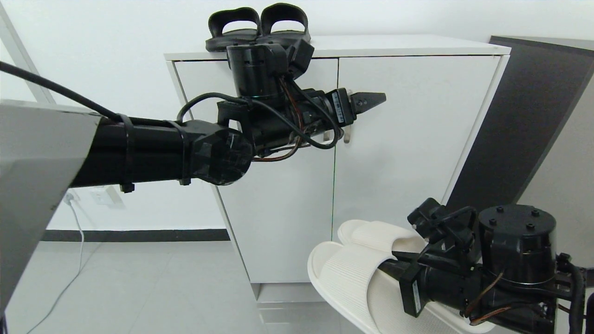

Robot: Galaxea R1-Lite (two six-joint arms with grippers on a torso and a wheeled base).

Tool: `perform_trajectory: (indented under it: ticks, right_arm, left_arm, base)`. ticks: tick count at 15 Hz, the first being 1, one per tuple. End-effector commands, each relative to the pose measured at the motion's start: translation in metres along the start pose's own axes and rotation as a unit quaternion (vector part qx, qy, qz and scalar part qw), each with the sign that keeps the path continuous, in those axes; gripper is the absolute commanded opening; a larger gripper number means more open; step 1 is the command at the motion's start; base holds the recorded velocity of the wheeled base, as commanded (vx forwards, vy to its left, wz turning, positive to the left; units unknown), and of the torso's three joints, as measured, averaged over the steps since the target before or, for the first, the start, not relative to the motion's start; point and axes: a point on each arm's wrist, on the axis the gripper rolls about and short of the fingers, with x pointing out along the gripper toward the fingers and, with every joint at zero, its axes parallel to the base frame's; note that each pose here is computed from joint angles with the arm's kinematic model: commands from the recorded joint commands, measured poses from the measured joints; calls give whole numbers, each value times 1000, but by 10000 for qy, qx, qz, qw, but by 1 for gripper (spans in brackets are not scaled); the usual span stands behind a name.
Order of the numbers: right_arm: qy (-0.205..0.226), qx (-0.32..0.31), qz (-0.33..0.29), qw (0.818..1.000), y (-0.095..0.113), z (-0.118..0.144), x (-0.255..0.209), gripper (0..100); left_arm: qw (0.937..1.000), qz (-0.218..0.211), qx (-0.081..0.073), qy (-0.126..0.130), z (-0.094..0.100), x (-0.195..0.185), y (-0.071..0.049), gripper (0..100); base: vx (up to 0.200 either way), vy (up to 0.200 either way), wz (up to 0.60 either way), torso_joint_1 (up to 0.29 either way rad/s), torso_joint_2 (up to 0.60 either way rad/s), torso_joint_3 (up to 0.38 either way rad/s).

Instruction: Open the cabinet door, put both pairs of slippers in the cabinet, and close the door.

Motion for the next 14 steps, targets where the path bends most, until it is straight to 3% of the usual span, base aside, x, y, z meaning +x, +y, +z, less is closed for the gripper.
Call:
perform_trajectory:
  ticks: [1,7,8,12,14]
  right_arm:
    - [4,-2,8,10000,0,0,0,0]
    - [27,-1,7,10000,0,-1,0,0]
    - [43,-1,13,10000,0,-2,0,0]
    - [92,-30,69,9999,4,-4,-1,0]
    - [176,-57,205,9996,8,-8,-1,0]
  left_arm:
    - [10000,34,7,34,-3,4,3,100]
    - [9999,21,-13,171,-14,14,7,100]
    - [9999,10,-3,143,-12,14,6,0]
    - [10000,-47,26,78,-6,8,-4,0]
    - [9995,-280,19,175,-5,-5,-29,0]
  base:
    - [0,0,0,0,0,0]
    - [0,0,0,0,0,0]
    - [0,0,0,0,0,0]
    - [0,0,0,0,0,0]
    - [0,0,0,0,0,0]
